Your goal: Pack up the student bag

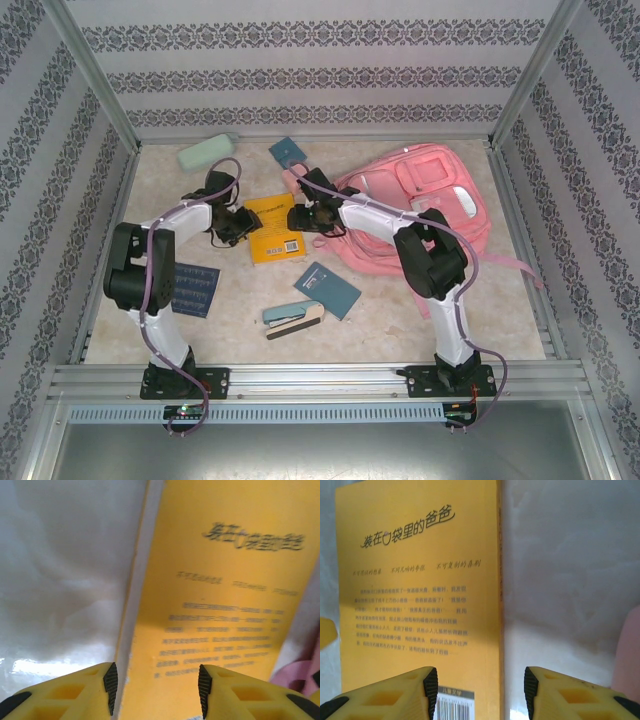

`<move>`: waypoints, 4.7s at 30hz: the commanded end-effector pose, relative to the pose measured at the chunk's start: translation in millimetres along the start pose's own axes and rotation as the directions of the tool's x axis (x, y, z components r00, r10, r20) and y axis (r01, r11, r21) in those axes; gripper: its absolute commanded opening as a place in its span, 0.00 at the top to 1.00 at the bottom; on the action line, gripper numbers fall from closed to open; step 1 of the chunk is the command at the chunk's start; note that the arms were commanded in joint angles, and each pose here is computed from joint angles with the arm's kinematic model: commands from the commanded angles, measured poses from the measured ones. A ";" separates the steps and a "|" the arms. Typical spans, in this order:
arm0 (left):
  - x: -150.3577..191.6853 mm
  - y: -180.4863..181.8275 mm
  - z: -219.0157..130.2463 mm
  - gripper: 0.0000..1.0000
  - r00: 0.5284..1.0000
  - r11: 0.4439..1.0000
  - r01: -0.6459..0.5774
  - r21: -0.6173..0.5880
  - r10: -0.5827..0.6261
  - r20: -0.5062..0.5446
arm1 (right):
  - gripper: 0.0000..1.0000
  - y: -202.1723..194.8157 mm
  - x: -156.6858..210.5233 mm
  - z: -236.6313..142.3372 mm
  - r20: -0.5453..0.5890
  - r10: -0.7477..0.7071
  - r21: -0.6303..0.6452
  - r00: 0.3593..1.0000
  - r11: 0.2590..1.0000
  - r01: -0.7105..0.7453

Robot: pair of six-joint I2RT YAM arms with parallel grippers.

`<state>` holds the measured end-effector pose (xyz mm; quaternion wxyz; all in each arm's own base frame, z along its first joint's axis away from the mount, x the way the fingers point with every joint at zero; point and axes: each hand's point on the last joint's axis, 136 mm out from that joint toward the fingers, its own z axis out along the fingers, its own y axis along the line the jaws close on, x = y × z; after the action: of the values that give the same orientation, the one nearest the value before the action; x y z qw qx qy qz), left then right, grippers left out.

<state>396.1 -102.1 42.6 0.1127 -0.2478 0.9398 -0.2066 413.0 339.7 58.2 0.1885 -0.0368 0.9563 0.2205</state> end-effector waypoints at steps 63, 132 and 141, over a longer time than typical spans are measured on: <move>24.0 3.8 17.3 0.62 0.991 0.998 -0.061 0.029 0.064 -0.118 | 1.00 107.7 23.4 6.2 -0.192 0.050 -0.537 0.980 0.830 -0.148; 27.3 45.6 42.7 0.70 0.988 0.991 -0.049 -0.122 0.030 -0.155 | 0.53 51.0 45.8 47.8 -0.243 -0.074 -0.282 0.967 0.959 0.003; 27.0 38.2 42.5 0.74 0.985 0.993 -0.073 -0.096 0.057 -0.161 | 0.58 133.1 30.2 -15.1 -0.212 -0.073 -0.640 0.975 0.764 -0.082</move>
<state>400.0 -83.0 24.0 0.1004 -0.2177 0.9544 -0.1778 405.8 382.7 34.4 0.0890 -0.0370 0.9279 0.3603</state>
